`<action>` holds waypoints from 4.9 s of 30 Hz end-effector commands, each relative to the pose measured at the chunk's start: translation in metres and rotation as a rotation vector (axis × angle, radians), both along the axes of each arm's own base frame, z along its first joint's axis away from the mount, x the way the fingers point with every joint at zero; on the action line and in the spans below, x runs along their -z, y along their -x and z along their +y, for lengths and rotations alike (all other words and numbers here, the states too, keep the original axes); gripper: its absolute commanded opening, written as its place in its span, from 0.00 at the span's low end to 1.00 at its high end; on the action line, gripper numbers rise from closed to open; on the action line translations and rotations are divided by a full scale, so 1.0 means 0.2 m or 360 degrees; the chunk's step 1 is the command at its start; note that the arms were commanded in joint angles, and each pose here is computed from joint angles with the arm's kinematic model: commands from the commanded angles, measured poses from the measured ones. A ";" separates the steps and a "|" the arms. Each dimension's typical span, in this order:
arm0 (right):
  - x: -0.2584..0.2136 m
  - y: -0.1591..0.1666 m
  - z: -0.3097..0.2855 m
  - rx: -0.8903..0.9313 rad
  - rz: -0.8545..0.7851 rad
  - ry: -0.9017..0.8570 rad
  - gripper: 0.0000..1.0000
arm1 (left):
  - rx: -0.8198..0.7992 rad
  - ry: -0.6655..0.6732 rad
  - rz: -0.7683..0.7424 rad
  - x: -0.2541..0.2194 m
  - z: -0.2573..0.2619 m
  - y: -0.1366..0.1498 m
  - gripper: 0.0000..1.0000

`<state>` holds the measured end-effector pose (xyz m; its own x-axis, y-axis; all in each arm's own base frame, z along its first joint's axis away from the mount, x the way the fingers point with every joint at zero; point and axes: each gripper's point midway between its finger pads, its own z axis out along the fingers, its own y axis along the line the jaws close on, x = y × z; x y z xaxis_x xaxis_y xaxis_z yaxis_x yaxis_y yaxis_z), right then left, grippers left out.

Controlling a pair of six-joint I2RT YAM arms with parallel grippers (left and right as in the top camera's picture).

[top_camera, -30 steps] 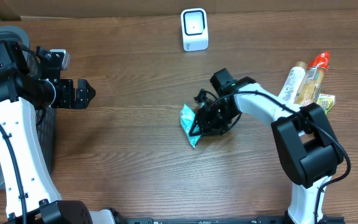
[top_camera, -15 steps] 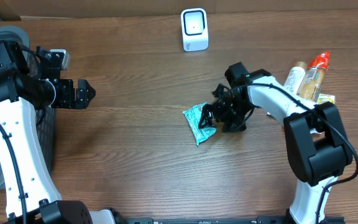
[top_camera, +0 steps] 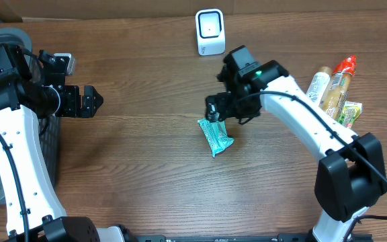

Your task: Scan the item barcode

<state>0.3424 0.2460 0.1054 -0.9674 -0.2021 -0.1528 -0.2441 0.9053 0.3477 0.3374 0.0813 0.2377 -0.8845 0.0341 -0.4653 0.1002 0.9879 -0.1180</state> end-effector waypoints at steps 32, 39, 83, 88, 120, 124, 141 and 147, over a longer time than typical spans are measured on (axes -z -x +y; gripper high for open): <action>0.57 0.06 0.00 0.0709 0.0273 0.0252 0.04 | 0.0049 0.0000 -0.0007 0.01 -0.02 -0.01 1.00; 0.52 0.02 0.02 0.0524 0.0354 0.0030 0.31 | 0.0049 0.0000 -0.0007 0.01 -0.02 -0.01 0.99; 0.36 0.22 -0.13 0.0479 0.0058 0.0416 0.11 | 0.0049 0.0000 -0.0007 0.01 -0.02 -0.01 0.99; 0.44 0.21 -0.16 0.0522 0.0156 0.0411 0.12 | 0.0049 0.0000 -0.0007 0.01 -0.02 -0.01 0.99; 0.26 0.43 0.08 -0.0098 0.0439 0.0042 0.52 | 0.0049 0.0000 -0.0007 0.01 -0.02 -0.01 0.99; 0.30 0.44 0.05 -0.0078 0.0429 0.0090 0.52 | 0.0049 0.0000 -0.0007 0.01 -0.02 -0.01 1.00; 0.27 0.08 -0.31 -0.0212 0.0133 0.0098 0.69 | 0.0050 0.0000 -0.0007 0.01 -0.02 -0.01 1.00; 0.37 0.13 -0.36 -0.0344 0.0130 0.0163 0.73 | 0.0050 0.0000 -0.0006 0.01 -0.02 -0.01 1.00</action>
<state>0.3215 0.1797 0.0416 -0.9410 -0.3362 -0.0378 -0.3313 0.8928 0.3052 0.3374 0.0813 0.2376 -0.8846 0.0344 -0.4650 0.1005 0.9879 -0.1180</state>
